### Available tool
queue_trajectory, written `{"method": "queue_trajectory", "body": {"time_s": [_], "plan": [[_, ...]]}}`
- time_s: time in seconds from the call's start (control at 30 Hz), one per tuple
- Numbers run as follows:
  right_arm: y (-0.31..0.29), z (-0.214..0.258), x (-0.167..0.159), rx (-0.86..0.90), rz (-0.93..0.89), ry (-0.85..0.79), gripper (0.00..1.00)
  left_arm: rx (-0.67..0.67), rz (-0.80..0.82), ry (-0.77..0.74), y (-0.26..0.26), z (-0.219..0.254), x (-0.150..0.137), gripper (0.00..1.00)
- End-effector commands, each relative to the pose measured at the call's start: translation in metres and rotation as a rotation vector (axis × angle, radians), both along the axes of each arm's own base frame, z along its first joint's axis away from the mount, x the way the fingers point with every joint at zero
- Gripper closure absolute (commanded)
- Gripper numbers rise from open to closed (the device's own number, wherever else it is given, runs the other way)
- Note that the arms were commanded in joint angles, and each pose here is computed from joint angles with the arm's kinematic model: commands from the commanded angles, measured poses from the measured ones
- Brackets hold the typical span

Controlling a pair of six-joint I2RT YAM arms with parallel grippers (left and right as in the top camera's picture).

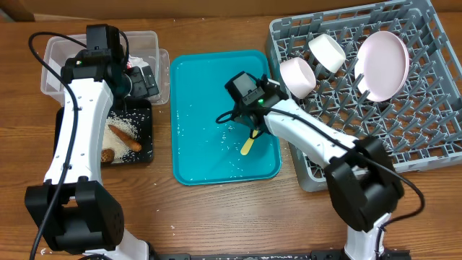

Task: Sort waste into correct bins and load items into the dishwasher
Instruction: 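Grasp the yellow spoon on the teal tray with the right gripper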

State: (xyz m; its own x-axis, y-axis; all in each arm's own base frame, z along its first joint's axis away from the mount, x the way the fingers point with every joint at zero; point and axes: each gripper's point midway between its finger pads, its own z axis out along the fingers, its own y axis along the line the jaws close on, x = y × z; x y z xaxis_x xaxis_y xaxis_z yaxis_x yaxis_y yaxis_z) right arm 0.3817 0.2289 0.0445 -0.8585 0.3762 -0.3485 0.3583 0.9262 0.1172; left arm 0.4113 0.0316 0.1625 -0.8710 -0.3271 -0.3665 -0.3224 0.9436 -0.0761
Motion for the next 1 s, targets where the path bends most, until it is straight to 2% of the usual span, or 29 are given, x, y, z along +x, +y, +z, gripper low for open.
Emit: {"method": "queue_trajectory", "body": {"time_s": [0.0,0.23,0.37,0.53,0.57,0.67,0.77,0.97], "plan": [[-0.007,-0.018,0.001,-0.038,-0.060,0.009,0.21,0.015,-0.013,-0.017,0.001,0.007,0.001,0.00],[-0.020,-0.037,0.004,-0.055,-0.118,0.034,0.30,0.015,-0.013,-0.017,0.001,0.007,0.001,0.00],[-0.024,-0.054,0.008,-0.056,-0.148,0.049,0.40,0.015,-0.013,-0.017,0.001,0.007,0.001,0.00],[-0.017,-0.061,0.012,-0.022,-0.141,0.048,0.67,0.015,-0.013,-0.017,0.001,0.007,0.001,0.00],[-0.015,-0.061,0.012,-0.016,-0.134,0.049,0.78,0.015,-0.013,-0.017,0.001,0.007,0.001,0.00],[-0.013,-0.062,0.011,-0.010,-0.119,0.057,0.89,0.015,-0.013,-0.017,0.001,0.007,0.001,0.00],[0.000,-0.062,0.011,0.026,-0.027,0.071,0.92,0.015,-0.013,-0.017,0.001,0.007,0.001,0.00],[0.007,-0.052,0.015,0.041,0.018,0.065,0.96,0.015,-0.013,-0.017,0.001,0.007,0.001,0.00]]}}
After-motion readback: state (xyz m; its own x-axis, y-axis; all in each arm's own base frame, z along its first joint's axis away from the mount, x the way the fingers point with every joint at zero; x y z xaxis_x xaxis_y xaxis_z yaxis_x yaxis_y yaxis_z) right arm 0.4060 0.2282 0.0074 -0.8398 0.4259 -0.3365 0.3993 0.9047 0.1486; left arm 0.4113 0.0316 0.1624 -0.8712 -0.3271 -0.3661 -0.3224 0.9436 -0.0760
